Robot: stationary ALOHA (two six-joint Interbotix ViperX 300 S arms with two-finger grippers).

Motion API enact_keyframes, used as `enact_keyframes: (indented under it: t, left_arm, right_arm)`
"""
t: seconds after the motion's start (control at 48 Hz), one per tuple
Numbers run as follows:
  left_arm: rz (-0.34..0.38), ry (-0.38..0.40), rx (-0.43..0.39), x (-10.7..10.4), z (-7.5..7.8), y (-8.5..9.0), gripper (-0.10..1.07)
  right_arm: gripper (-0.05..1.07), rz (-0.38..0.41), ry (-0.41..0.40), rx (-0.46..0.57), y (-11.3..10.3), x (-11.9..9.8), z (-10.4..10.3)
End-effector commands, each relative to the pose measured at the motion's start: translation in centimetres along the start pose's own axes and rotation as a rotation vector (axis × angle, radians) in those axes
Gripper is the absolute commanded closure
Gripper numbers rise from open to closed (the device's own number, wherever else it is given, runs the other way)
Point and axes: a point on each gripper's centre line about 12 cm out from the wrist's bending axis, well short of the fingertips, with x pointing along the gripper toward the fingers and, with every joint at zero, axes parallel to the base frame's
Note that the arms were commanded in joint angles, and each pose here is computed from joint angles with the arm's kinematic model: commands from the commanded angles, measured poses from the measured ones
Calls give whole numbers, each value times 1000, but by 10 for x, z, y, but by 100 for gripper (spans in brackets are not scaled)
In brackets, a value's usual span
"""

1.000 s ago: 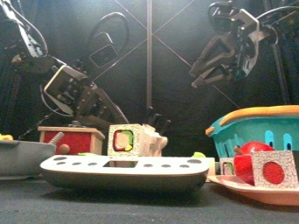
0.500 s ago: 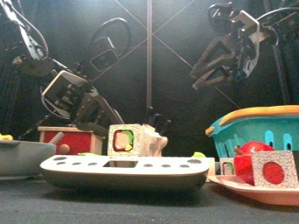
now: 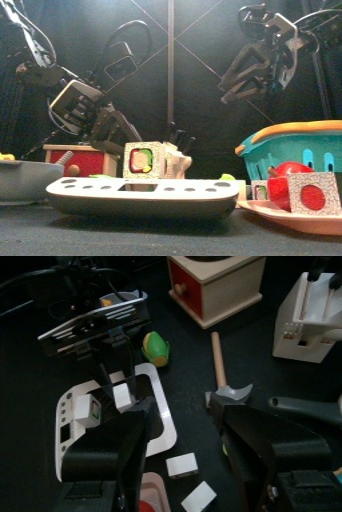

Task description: Grab white sushi piece from stove

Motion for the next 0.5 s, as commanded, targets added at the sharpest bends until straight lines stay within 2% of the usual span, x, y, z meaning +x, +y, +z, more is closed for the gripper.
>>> enact_keyframes:
  t: [0.0, 0.479]
  left_arm:
    - [5, -50, 0, -4, 16, 2, 41]
    - [4, -46, 0, -13, 19, 2, 41]
  right_arm:
    - [19, -1, -17, 9, 0, -2, 5]
    - [19, 0, -19, 13, 0, -2, 6]
